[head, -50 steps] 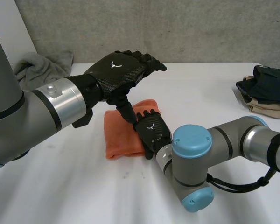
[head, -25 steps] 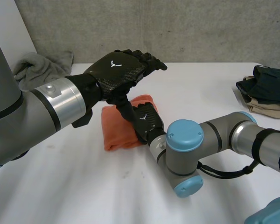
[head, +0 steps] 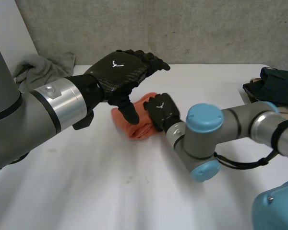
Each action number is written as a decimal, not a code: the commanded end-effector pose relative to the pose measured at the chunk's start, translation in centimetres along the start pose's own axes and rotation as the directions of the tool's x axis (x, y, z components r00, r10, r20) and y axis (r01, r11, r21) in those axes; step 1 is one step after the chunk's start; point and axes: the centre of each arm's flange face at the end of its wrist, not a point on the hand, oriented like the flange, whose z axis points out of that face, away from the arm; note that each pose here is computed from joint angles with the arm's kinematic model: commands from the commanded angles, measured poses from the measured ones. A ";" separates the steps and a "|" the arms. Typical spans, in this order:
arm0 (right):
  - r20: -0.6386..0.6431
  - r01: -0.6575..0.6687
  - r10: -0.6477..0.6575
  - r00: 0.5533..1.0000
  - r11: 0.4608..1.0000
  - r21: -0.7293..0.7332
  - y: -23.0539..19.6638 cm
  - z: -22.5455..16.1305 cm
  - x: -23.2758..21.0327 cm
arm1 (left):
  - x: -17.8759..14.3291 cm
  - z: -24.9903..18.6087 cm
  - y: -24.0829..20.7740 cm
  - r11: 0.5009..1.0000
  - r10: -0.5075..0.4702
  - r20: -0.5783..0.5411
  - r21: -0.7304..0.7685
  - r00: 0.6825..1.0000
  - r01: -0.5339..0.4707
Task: Fold the laundry.
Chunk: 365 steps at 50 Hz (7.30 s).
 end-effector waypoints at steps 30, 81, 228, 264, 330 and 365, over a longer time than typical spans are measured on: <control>-0.433 0.256 -0.068 0.899 0.883 0.393 -5.7 -0.2 33.7 | -1.7 -0.4 -0.3 0.997 -0.078 0.048 0.013 0.996 0.078; -0.537 0.033 -0.083 0.839 0.994 -0.101 9.0 -14.8 39.4 | -1.3 -0.2 0.2 0.996 -0.086 0.037 0.004 0.996 0.086; -0.120 0.011 -0.030 0.992 0.988 -0.154 1.8 -14.3 7.7 | -11.6 5.5 7.6 0.975 0.024 0.179 0.212 0.984 -0.062; -0.009 -0.257 0.274 0.962 0.889 -0.379 -3.8 -15.7 10.2 | -10.3 1.3 13.5 0.990 -0.062 0.404 -0.088 0.913 0.106; -0.206 0.153 -0.146 0.968 0.988 0.021 -1.5 -0.7 10.4 | 1.2 2.0 11.7 0.951 -0.251 0.194 -0.133 0.948 0.279; -0.180 -0.618 0.618 0.765 0.628 -0.473 -0.7 -16.4 5.3 | 1.3 -2.6 16.4 0.922 -0.184 0.228 -0.296 0.956 0.248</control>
